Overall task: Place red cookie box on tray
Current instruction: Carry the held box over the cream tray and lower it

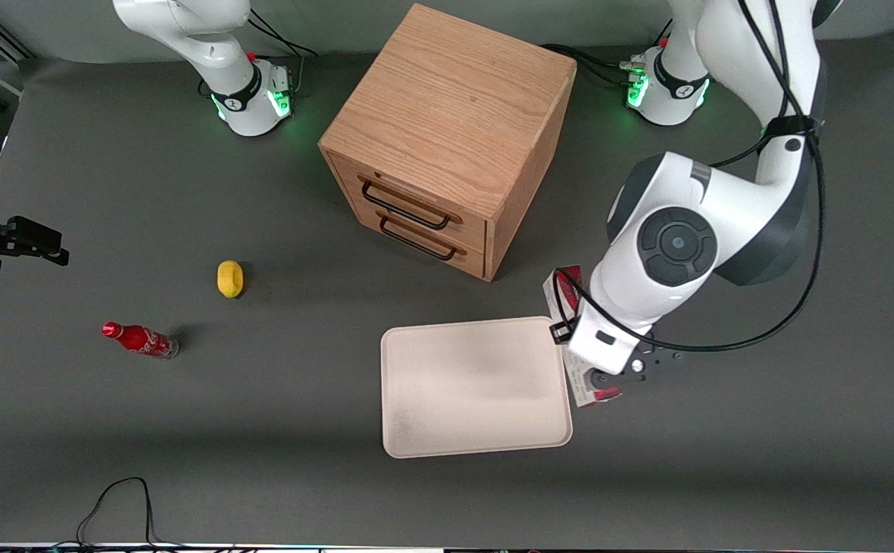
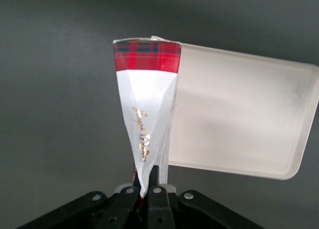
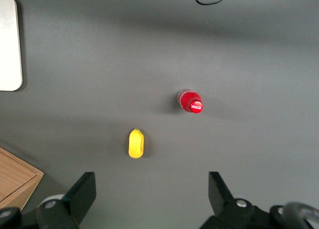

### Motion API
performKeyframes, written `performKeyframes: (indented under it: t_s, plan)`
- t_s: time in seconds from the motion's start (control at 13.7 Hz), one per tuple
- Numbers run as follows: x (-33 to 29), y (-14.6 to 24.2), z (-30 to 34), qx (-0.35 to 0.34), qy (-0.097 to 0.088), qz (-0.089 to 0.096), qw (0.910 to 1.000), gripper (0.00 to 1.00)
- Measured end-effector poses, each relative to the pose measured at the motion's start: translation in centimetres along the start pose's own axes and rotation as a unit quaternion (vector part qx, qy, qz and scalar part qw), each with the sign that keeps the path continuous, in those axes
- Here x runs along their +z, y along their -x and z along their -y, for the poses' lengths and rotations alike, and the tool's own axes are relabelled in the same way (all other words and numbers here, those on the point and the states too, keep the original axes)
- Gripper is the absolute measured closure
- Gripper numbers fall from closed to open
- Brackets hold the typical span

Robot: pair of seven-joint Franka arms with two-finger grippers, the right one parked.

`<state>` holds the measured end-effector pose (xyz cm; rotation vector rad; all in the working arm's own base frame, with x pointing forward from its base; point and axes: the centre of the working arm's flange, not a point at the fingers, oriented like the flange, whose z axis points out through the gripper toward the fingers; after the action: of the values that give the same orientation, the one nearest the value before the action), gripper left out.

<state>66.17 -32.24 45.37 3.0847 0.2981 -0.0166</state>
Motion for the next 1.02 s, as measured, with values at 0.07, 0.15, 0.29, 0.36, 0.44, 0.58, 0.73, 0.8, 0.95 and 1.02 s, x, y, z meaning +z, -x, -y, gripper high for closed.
performKeyframes:
  t_s: [0.07,0.15,0.29,0.36,0.44,0.58,0.73,0.8,0.95,1.02]
  plan:
    - [0.6,0.0,-0.3,0.023,-0.001,0.003,0.9997,0.97]
    - [1.1,0.0,-0.5,0.036,-0.001,0.006,0.9993,0.97]
    - [2.3,-0.2,-0.8,0.062,-0.003,0.011,0.998,0.97]
    - [3.1,-0.3,-1.0,0.071,-0.002,0.011,0.9974,0.97]
    - [3.8,-0.6,-1.2,0.072,0.001,0.007,0.9974,0.97]
    - [5.9,-1.3,-1.5,0.067,0.006,0.002,0.9977,0.97]
    - [8.7,-1.8,-1.8,0.059,0.008,0.003,0.9982,0.97]
    - [10.1,-2.1,-1.8,0.051,0.008,0.004,0.9987,0.97]
    - [13.0,-2.4,-2.0,0.037,0.009,0.005,0.9993,0.97]
    - [14.5,-2.4,-2.0,0.036,0.01,0.002,0.9993,0.97]
